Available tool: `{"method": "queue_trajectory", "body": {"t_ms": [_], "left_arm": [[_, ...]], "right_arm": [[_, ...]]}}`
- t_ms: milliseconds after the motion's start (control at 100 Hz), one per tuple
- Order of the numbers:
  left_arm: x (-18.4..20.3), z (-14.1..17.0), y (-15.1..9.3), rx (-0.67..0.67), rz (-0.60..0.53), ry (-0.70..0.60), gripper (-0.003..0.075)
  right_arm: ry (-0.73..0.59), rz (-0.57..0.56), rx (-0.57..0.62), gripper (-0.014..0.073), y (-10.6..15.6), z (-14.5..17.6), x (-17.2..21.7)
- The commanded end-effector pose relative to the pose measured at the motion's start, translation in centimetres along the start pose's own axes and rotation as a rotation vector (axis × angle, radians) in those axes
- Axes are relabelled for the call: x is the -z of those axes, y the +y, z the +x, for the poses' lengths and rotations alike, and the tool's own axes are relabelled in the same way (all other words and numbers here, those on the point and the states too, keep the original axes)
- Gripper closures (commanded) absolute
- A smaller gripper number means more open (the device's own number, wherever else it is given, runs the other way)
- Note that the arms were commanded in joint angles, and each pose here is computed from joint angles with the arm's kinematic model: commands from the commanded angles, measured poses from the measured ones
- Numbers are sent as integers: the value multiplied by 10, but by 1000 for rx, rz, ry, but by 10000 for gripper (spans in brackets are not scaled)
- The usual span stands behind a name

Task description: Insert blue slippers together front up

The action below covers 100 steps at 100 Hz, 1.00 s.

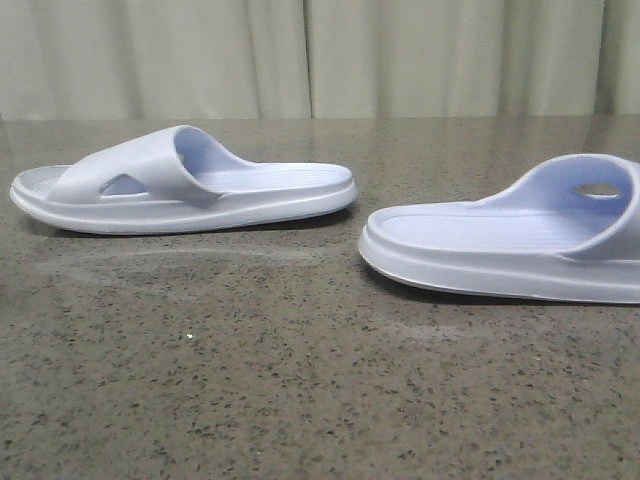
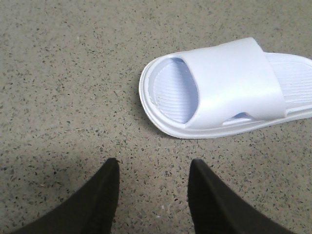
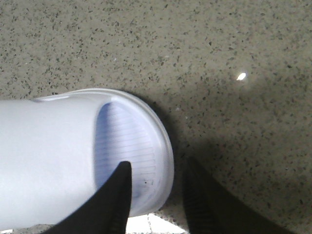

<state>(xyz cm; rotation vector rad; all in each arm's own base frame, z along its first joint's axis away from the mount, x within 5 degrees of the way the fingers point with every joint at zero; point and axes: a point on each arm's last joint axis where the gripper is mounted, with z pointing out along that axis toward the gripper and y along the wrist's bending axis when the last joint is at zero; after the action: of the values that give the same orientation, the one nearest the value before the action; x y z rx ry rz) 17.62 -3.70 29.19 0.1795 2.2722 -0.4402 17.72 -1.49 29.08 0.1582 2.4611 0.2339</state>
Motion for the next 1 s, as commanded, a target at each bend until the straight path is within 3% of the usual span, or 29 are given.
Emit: {"method": "queue_trajectory", "body": {"t_ms": [0, 90, 410, 990], "left_arm": [[3, -15, -2, 4, 2, -78, 431], [2, -16, -1, -3, -4, -84, 431], [3, -18, 1, -10, -26, -113, 431], [-14, -18, 8, 19, -34, -66, 431]], "right_arm": [[-69, -35, -8, 389, 0, -14, 6], [-87, -107, -30, 389, 0, -18, 4], [8, -85, -92, 389, -22, -17, -12], [91, -172, -102, 389, -29, -18, -38]]}}
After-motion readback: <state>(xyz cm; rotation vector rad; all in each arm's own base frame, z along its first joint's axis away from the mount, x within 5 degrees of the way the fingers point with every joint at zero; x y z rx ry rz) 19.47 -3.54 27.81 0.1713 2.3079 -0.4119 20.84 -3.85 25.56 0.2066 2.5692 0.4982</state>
